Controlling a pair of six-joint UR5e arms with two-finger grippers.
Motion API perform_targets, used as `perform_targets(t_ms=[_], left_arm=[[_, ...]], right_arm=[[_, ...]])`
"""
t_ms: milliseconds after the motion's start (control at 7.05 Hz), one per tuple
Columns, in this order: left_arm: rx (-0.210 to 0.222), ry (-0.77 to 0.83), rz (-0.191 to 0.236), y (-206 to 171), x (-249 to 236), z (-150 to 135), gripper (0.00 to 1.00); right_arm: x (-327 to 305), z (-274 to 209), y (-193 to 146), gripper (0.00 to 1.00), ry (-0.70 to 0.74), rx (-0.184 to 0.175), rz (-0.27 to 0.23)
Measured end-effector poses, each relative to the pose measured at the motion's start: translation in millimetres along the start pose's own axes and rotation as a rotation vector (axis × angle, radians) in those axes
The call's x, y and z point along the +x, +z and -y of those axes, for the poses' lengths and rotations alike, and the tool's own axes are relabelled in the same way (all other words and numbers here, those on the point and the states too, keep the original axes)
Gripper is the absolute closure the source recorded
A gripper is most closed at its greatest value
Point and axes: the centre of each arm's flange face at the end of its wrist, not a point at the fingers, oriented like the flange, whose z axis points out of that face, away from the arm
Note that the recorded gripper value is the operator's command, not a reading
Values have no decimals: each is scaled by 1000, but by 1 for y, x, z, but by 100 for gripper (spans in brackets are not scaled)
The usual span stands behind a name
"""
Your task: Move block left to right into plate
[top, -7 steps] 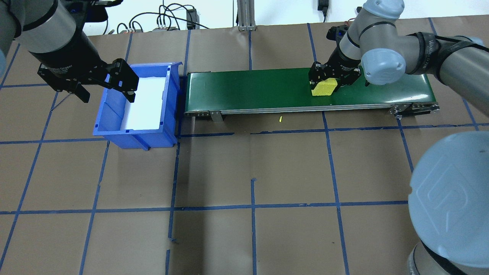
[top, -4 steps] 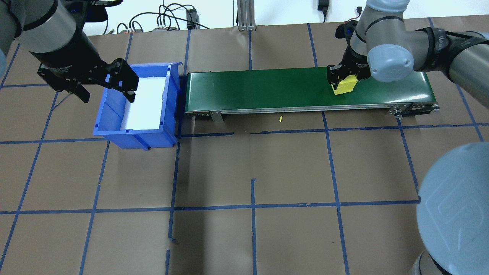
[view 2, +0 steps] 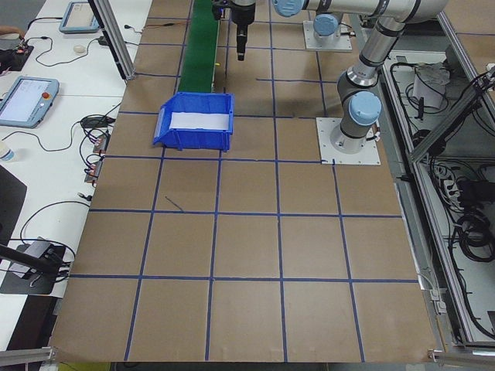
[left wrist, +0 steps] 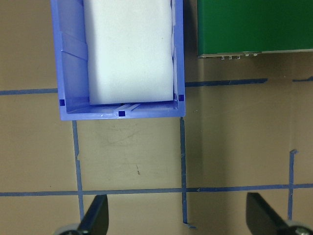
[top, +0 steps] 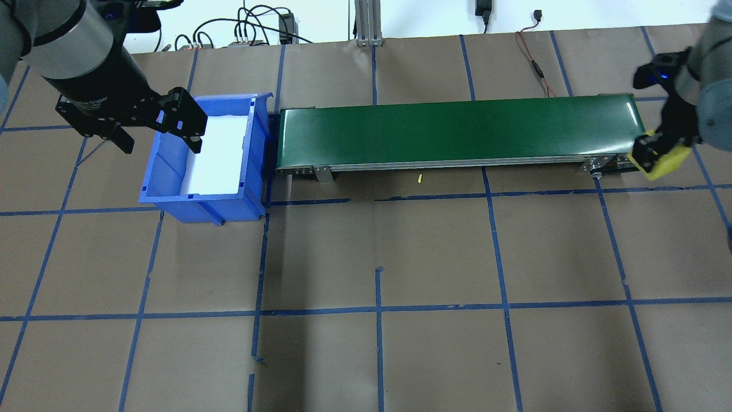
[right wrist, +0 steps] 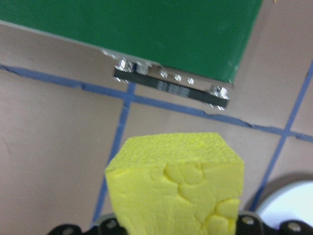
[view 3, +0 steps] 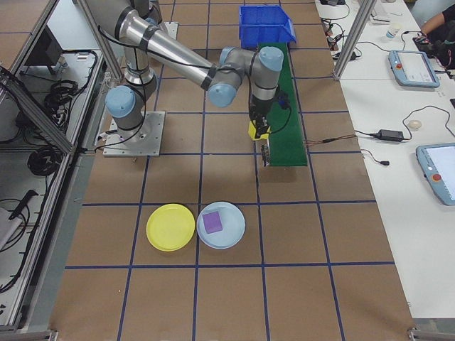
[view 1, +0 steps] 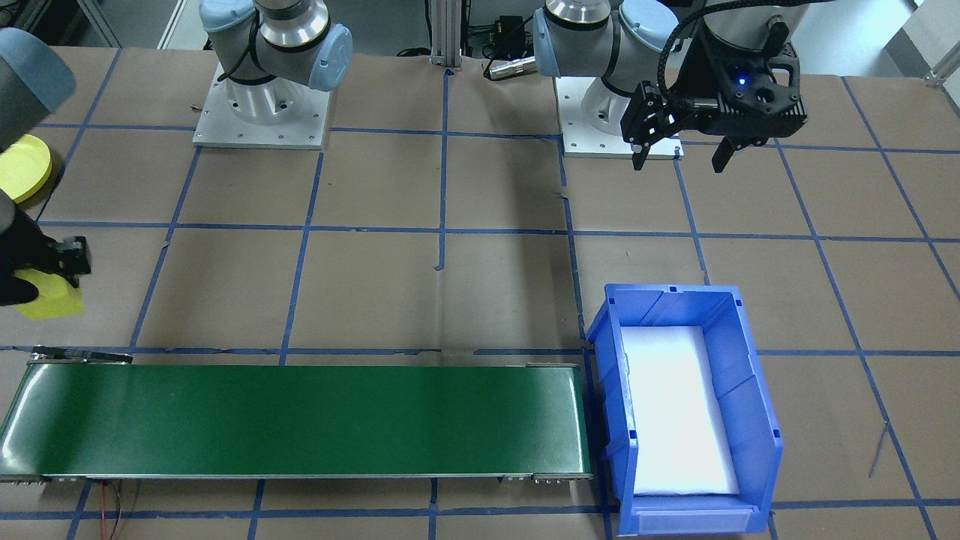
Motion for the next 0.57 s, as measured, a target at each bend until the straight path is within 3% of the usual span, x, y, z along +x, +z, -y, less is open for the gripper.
perform_targets(t_ms=[284, 568], left_arm=[[0, 0, -1, 0, 0, 0, 0], [-1, 0, -3, 1, 0, 0, 0]], right_arm=[[102, -106, 41, 82, 8, -34, 59], [150, -175, 74, 82, -4, -20, 97]])
